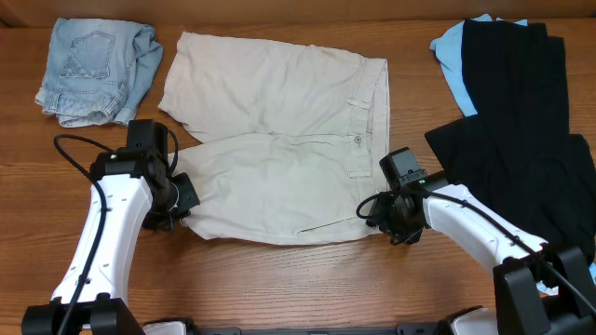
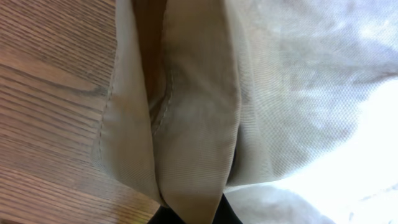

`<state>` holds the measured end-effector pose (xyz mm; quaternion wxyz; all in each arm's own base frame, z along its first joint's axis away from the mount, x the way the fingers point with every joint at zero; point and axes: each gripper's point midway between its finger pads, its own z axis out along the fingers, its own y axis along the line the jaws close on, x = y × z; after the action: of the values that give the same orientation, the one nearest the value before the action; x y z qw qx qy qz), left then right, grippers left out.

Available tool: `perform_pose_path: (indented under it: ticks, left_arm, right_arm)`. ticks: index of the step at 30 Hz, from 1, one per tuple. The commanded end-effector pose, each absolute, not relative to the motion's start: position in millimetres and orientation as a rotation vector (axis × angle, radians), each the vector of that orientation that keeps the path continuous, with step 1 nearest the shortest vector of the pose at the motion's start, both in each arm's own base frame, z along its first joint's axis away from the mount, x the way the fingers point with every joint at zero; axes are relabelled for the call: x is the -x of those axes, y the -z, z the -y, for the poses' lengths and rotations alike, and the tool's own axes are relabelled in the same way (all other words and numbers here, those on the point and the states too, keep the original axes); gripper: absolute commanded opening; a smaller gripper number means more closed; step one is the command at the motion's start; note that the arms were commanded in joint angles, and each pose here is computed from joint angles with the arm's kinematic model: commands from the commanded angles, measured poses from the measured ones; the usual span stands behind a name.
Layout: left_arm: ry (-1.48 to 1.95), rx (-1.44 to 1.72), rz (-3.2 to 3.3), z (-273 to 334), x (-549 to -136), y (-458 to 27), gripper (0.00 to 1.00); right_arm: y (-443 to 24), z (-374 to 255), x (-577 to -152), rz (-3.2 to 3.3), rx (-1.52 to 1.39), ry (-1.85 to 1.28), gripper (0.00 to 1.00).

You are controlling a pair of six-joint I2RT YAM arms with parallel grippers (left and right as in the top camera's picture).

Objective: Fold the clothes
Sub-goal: 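Lift the lower edge with both grippers and fold it up onto the top half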

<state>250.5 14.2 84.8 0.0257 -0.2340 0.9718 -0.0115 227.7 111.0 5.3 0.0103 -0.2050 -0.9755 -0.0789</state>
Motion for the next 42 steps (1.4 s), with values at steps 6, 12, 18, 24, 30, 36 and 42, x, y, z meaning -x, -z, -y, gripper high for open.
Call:
perform_pose_path:
  ticks: [6,12,18,24,30,36,42]
  left_arm:
    - [-0.005,0.679,-3.018,-19.6,-248.2,-89.8,0.04]
    - [0.022,0.66,-3.028,-16.6,-250.2,-111.5,0.04]
    - [0.02,0.572,-3.046,-16.4,-248.6,-162.5,0.04]
    - [0.014,0.558,-3.106,-14.7,-228.9,-192.7,0.04]
    - [0.068,0.559,-3.172,-4.9,-214.2,-193.9,0.04]
    - [0.091,0.485,-3.023,-0.7,-254.0,-193.3,0.04]
    - [0.114,0.402,-2.718,-0.3,-329.0,-209.2,0.04]
  right_arm:
    - [-4.6,-110.0,-230.2,3.07,0.597,0.239,0.04]
    - [-47.3,-97.5,-249.6,3.104,0.65,0.277,0.04]
    - [-122.7,-76.1,-250.7,3.194,0.588,0.317,0.04]
    - [-165.1,-65.5,-214.1,3.212,0.6,0.33,0.04]
    - [-177.6,-59.9,-186.5,3.209,0.6,0.327,0.04]
    - [-180.9,-52.5,-223.2,3.34,0.67,0.291,0.04]
    - [-174.4,-51.4,-280.5,3.472,0.72,0.272,0.04]
